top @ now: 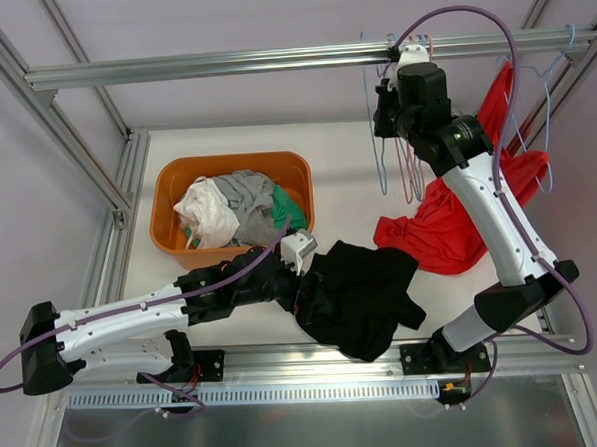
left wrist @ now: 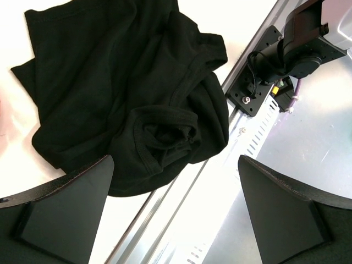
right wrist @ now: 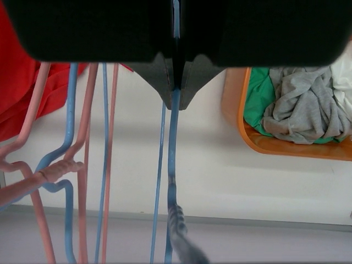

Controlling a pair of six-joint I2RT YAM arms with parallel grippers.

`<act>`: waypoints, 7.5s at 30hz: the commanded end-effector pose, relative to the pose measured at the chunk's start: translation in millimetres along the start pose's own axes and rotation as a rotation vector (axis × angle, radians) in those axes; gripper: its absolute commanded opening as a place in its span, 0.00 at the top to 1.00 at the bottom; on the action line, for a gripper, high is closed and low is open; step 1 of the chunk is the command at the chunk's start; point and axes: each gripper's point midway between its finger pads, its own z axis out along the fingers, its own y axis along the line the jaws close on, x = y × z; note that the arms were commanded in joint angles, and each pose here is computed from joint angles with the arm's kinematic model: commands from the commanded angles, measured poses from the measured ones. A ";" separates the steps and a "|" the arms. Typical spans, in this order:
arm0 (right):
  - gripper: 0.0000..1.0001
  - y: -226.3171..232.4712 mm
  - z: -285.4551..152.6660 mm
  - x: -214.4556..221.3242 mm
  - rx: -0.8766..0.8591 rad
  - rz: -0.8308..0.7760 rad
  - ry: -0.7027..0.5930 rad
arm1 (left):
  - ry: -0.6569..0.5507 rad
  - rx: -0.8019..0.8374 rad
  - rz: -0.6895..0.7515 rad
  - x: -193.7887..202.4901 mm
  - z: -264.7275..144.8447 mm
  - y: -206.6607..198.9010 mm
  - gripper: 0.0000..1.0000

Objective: Remove the tank top from the hanger

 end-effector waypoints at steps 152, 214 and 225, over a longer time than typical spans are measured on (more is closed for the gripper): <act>0.01 -248.6 -175.6 -36.8 0.654 0.020 -0.053 | -0.143 -0.413 -0.223 -86.7 -135.9 112.9 0.01; 1.00 -166.6 -148.3 -33.0 0.074 0.098 -0.221 | -0.205 -0.406 -0.149 -42.5 -153.0 113.1 0.01; 1.00 -108.2 -243.2 75.3 0.113 0.121 -0.134 | -0.321 -0.361 -0.187 -106.0 -167.0 90.0 0.01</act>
